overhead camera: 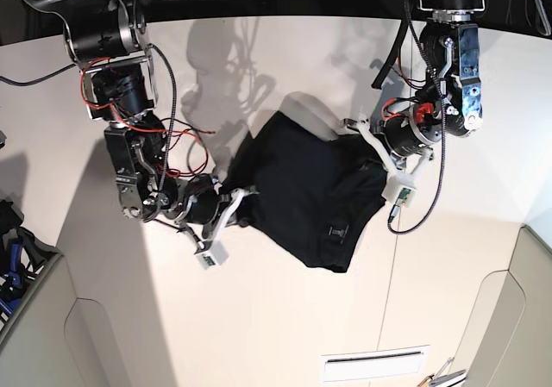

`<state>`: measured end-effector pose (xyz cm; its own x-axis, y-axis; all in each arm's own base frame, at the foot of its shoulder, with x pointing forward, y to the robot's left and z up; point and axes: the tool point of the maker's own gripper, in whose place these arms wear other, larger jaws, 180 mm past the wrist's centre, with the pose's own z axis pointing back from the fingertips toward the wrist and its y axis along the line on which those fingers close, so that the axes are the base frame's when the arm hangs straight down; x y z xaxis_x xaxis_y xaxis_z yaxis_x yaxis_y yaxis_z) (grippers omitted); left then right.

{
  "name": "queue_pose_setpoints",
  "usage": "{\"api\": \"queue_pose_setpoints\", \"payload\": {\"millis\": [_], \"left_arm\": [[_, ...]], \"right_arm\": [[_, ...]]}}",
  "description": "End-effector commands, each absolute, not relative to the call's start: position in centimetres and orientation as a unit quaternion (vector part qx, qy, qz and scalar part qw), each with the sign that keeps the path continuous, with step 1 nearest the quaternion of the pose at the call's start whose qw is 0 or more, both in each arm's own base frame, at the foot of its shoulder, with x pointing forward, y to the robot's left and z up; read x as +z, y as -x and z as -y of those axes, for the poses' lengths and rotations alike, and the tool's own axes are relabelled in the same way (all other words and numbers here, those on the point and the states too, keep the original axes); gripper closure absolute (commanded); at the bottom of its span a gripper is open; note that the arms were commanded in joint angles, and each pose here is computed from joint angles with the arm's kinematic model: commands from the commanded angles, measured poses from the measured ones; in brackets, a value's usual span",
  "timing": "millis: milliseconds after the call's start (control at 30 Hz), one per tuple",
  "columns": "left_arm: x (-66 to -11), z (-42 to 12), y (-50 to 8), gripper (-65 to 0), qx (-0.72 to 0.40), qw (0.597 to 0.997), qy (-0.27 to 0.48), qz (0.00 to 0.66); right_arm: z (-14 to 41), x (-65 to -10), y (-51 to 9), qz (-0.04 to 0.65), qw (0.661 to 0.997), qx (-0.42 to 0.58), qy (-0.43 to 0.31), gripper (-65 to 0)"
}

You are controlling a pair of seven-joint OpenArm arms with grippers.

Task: Fold the T-shirt properly

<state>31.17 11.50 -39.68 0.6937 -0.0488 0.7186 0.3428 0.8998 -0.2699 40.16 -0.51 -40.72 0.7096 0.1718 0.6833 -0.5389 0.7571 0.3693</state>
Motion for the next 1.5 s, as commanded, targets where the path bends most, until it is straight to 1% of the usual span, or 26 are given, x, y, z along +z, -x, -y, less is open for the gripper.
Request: {"api": "queue_pose_setpoints", "payload": {"millis": [0, 100, 200, 300, 467, 667, 733, 833, 967, 1100, 1233, 1333, 1467], "left_arm": [[-38.1, -11.7, -32.6, 0.0, -0.116, 0.888, 0.187, 0.404], [-38.0, -12.9, -33.6, 0.0, -0.116, 0.894, 0.15, 0.406], [-37.8, -13.4, -33.8, 0.0, -0.118, 0.893, 0.144, 0.409], [-38.0, -13.6, -33.6, 0.0, -0.119, 0.895, 0.141, 0.405], [-37.8, -13.5, -33.9, 0.0, -0.117, 0.893, 0.144, 0.409], [-37.7, -13.4, -33.9, 0.0, -0.116, 0.893, 0.147, 0.41], [-37.6, -13.5, -34.0, 0.0, -0.114, 0.893, 0.146, 0.411], [-37.0, -14.3, -34.5, 0.0, -0.101, 0.892, 0.136, 0.419], [-34.6, -15.7, -34.1, 0.0, -0.109, 0.885, 0.12, 0.437], [-33.3, -17.4, -31.3, 0.0, -0.111, 0.887, 0.103, 0.435], [-33.3, -19.2, -27.2, 0.0, -0.099, 0.897, 0.079, 0.424], [-34.1, -21.4, -23.4, 0.0, -0.083, 0.914, 0.051, 0.394], [-34.8, -24.7, -18.2, 0.0, -0.054, 0.936, 0.013, 0.347]], "right_arm": [[0.3, -39.1, -41.2, 0.339, 0.871, 0.209, -0.289, 0.0], [-0.1, -39.9, -39.9, 0.311, 0.877, 0.204, -0.305, 0.0], [-0.7, -40.6, -37.8, 0.285, 0.878, 0.198, -0.33, 0.0], [-1.5, -41.2, -35.1, 0.274, 0.874, 0.194, -0.35, 0.0], [-2.2, -41.2, -30.4, 0.28, 0.866, 0.205, -0.36, 0.0], [-3.0, -39.4, -26.6, 0.303, 0.851, 0.216, -0.37, 0.0], [-3.0, -38.9, -26.2, 0.31, 0.849, 0.222, -0.366, 0.0], [-2.3, -38.3, -26.6, 0.323, 0.852, 0.232, -0.34, 0.0], [-0.2, -37.1, -27.4, 0.332, 0.86, 0.234, -0.307, 0.0], [2.8, -35.7, -27.5, 0.324, 0.874, 0.225, -0.283, 0.0], [6.0, -34.2, -26.3, 0.333, 0.874, 0.215, -0.282, 0.0], [7.9, -34.3, -24.1, 0.322, 0.88, 0.223, -0.268, 0.0], [9.2, -35.3, -19.8, 0.28, 0.892, 0.238, -0.265, 0.0]]}}
